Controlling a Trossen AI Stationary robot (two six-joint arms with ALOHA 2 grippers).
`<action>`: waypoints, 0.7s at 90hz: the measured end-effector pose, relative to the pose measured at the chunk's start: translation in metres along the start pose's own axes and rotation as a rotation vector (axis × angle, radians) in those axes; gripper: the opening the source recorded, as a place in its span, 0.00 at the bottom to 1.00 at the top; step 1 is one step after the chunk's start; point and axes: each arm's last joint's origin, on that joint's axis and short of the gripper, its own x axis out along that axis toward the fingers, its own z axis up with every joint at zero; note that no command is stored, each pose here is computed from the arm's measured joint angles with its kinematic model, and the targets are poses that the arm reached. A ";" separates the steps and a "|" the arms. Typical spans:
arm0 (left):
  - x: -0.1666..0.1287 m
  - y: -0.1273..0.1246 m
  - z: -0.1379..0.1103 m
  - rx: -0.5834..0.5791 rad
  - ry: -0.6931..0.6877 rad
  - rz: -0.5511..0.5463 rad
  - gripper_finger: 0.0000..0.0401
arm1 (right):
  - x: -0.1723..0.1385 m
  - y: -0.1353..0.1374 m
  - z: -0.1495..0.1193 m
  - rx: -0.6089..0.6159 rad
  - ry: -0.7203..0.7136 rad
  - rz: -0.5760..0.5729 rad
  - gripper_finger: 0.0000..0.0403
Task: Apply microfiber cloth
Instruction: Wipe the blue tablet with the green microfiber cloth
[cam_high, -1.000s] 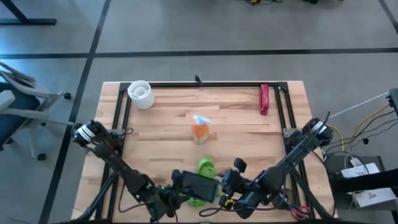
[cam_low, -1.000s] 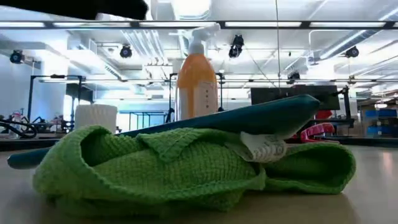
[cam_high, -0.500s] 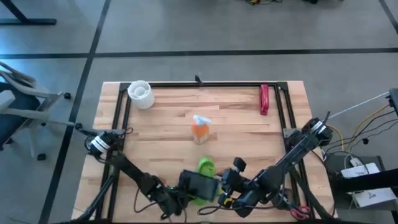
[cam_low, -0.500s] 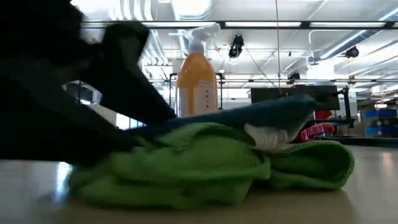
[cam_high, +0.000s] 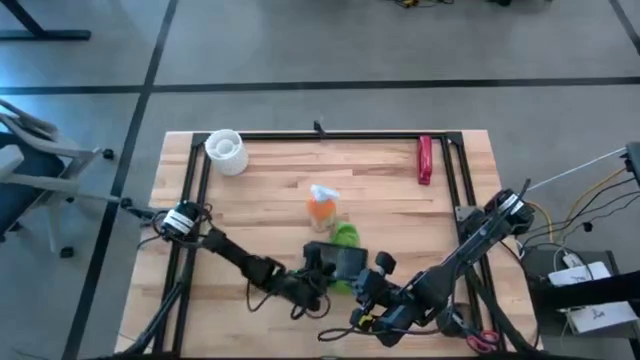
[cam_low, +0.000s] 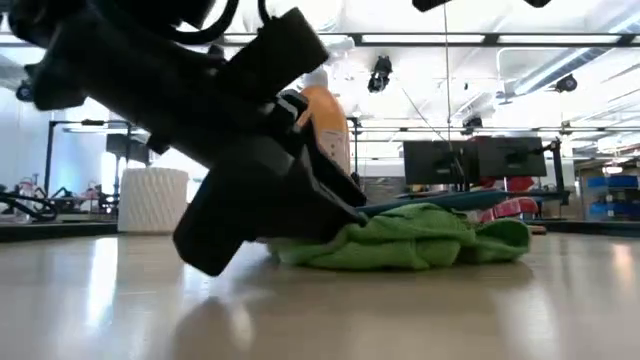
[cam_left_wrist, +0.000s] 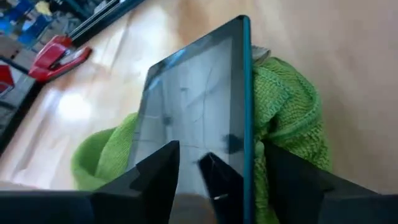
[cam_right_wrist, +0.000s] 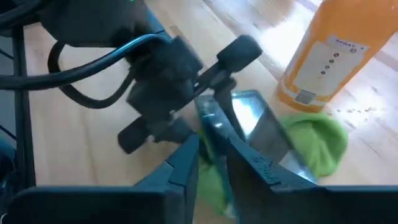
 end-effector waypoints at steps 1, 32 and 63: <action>-0.001 0.000 0.000 0.006 0.007 -0.001 0.49 | 0.000 0.000 0.000 0.001 0.000 0.000 0.18; -0.066 0.017 0.021 -0.027 0.055 -0.074 0.45 | 0.003 -0.004 0.001 0.007 0.013 -0.028 0.28; -0.118 0.016 -0.025 -0.305 -0.007 -0.171 0.36 | 0.028 -0.027 -0.008 -0.171 0.251 -0.059 0.28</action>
